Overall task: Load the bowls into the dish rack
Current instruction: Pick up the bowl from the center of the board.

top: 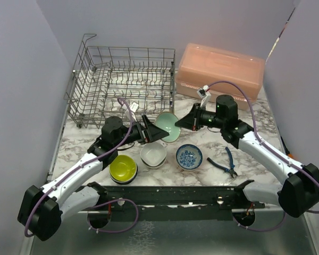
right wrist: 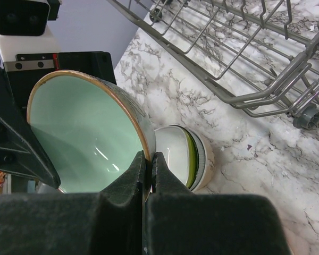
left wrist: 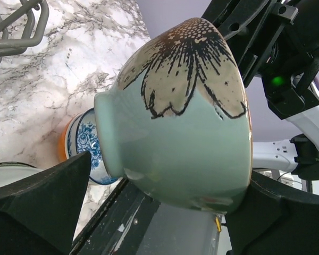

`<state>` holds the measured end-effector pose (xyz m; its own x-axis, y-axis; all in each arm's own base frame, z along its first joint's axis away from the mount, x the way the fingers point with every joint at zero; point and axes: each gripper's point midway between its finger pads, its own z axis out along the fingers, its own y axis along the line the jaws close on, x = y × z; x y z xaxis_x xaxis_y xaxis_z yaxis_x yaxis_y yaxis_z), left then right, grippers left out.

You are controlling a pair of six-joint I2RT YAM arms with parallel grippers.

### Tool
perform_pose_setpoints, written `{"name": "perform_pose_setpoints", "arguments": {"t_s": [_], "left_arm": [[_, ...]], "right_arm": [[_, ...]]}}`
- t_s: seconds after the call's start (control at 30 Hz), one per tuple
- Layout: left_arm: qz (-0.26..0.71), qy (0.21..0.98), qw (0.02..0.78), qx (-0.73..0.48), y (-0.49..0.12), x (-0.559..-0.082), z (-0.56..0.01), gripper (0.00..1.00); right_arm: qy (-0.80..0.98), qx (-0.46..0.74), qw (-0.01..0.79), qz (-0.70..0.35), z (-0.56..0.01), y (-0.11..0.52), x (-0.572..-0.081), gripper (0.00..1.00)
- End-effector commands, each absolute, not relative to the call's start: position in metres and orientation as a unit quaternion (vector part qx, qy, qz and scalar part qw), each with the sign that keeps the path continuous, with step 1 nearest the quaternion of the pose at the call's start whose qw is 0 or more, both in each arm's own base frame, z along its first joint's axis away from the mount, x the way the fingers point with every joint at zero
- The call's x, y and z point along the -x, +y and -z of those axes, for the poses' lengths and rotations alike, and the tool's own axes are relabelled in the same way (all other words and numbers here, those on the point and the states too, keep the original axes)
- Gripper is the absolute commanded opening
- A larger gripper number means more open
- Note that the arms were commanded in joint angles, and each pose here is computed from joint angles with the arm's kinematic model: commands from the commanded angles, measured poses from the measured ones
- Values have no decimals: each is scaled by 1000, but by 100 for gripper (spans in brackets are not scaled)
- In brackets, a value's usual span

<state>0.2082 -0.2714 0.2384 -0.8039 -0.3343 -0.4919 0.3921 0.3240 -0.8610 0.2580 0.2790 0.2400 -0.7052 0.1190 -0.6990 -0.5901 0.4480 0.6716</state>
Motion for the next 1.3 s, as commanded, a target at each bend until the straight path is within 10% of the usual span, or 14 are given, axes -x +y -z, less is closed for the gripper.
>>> {"name": "perform_pose_setpoints", "arguments": {"t_s": [0.0,0.33,0.6,0.67,0.97,1.27], "left_arm": [[591,739,322,-31,-278,-212,-247,96],[582,738,341,-37,-277,-217,-249,65],[582,737,343,-31,-276,-218,-250,20],[582,736,346,-29,-275,-219,-251,0],[571,738,358,-21,-269,-227,-258,0],[503,759,412,-19,-249,-248,-277,0]], "right_arm": [[737,182,365,-539,-271,288,-255,0],[741,187,347,-543,-262,290,-252,1],[747,181,338,-543,-254,291,-254,1],[750,178,335,-541,-251,292,-256,8],[767,157,351,-514,-251,290,-272,84],[784,84,430,-439,-261,259,-312,100]]}}
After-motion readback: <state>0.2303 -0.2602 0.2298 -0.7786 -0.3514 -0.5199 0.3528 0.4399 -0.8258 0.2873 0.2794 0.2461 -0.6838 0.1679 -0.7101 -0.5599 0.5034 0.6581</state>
